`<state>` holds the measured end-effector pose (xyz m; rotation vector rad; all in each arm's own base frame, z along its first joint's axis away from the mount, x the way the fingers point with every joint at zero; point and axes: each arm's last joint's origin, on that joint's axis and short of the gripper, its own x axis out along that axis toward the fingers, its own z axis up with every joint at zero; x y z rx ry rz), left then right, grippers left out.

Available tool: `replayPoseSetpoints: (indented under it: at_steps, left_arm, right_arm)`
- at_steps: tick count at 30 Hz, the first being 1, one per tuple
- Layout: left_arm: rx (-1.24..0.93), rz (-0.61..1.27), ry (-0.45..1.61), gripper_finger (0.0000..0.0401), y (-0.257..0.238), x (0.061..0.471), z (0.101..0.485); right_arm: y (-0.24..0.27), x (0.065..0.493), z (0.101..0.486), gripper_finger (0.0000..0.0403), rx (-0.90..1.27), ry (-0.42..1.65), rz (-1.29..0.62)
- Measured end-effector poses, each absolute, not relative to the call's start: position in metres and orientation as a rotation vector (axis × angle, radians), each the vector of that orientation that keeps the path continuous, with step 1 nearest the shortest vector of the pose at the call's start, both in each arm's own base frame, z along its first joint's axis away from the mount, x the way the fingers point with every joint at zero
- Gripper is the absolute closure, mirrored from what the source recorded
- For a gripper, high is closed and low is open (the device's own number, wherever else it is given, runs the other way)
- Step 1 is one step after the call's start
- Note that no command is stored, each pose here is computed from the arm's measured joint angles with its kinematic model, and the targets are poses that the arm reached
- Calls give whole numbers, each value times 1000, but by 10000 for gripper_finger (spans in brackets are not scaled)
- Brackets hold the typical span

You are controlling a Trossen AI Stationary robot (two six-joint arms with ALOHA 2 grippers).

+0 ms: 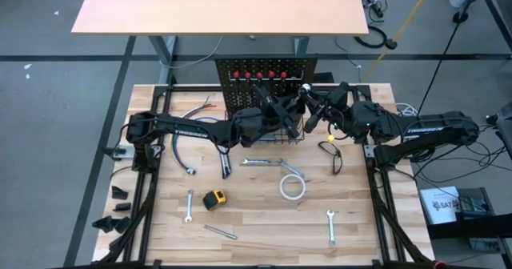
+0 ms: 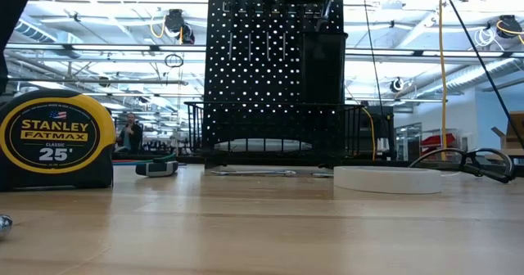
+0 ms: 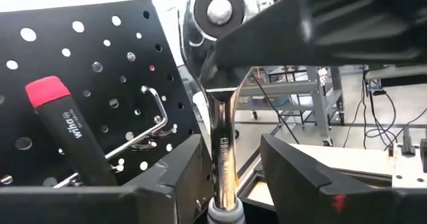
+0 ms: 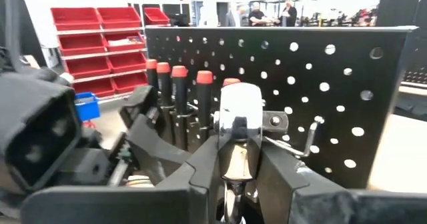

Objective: Hang tools onto peg board
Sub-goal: Put the ratchet wrench into the pegboard bin

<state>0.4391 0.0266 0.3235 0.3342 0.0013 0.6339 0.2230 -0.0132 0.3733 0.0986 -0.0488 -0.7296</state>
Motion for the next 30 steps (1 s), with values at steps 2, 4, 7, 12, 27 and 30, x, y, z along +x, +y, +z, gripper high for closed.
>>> replayPoseSetpoints:
  at_steps: [2,4,7,12,27,30]
  left_arm:
    - [334,627,-2,243,23,438,325]
    - [353,622,5,243,19,437,327]
    - [376,619,18,242,12,436,329]
    - [364,585,41,242,-2,422,345]
    - [194,377,199,241,-35,311,419]
    - [153,366,202,241,-36,287,422]
  right_arm:
    - [-13,223,374,339,90,-48,-730]
    - [-12,222,374,339,86,-48,-729]
    - [-12,221,375,339,88,-54,-732]
    - [-12,215,377,339,75,-51,-749]
    - [-11,217,367,339,56,36,-745]
    - [-12,218,357,339,75,51,-751]
